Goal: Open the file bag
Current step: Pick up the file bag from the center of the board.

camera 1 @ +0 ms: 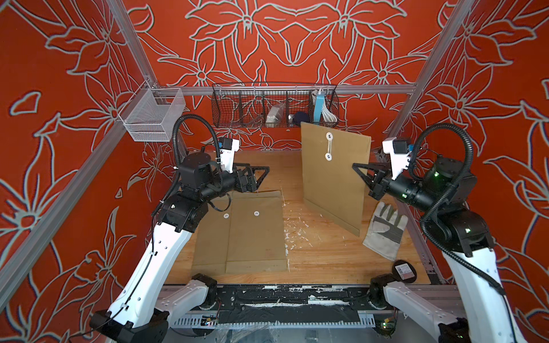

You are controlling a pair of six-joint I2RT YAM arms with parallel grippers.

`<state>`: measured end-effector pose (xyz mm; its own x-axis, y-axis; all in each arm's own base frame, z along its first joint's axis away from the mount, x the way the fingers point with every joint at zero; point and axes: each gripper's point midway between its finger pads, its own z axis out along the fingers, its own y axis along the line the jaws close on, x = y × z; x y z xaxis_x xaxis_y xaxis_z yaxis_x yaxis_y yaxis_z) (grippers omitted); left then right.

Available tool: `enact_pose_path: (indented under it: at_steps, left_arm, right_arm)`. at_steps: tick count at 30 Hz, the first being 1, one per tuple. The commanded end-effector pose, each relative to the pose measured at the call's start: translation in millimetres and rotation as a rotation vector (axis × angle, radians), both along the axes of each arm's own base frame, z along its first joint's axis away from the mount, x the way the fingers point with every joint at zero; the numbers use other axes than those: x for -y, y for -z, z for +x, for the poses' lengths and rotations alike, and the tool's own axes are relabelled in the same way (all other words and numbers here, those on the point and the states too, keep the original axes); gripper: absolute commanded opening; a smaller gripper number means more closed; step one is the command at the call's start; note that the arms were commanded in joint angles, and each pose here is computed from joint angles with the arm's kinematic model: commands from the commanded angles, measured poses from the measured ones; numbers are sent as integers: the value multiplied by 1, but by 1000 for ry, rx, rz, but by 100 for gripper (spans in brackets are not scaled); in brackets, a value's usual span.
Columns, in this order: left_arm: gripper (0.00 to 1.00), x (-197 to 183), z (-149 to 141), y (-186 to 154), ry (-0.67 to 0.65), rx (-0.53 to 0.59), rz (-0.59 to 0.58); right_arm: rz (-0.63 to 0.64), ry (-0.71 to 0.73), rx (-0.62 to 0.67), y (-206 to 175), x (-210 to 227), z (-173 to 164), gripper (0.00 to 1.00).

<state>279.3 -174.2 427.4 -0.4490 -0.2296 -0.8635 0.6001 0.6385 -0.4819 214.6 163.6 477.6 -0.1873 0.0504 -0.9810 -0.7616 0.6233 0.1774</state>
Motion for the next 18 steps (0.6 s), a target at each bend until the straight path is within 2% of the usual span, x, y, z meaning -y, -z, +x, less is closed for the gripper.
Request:
enact_pose_path:
  at_steps: [1, 5, 8, 18]
  left_arm:
    - [100, 11, -36, -42, 147, 173, -63]
    - [100, 20, -56, -50, 262, 197, -82]
    - [100, 21, -66, -57, 297, 216, -97]
    - [100, 30, -75, -71, 395, 215, -161]
  right_arm:
    - [71, -246, 144, -36, -19, -47, 0]
    - [147, -356, 179, -55, -25, -67, 0]
    - [186, -413, 197, -64, -26, -78, 0]
    - [230, -450, 202, -74, -27, -85, 0]
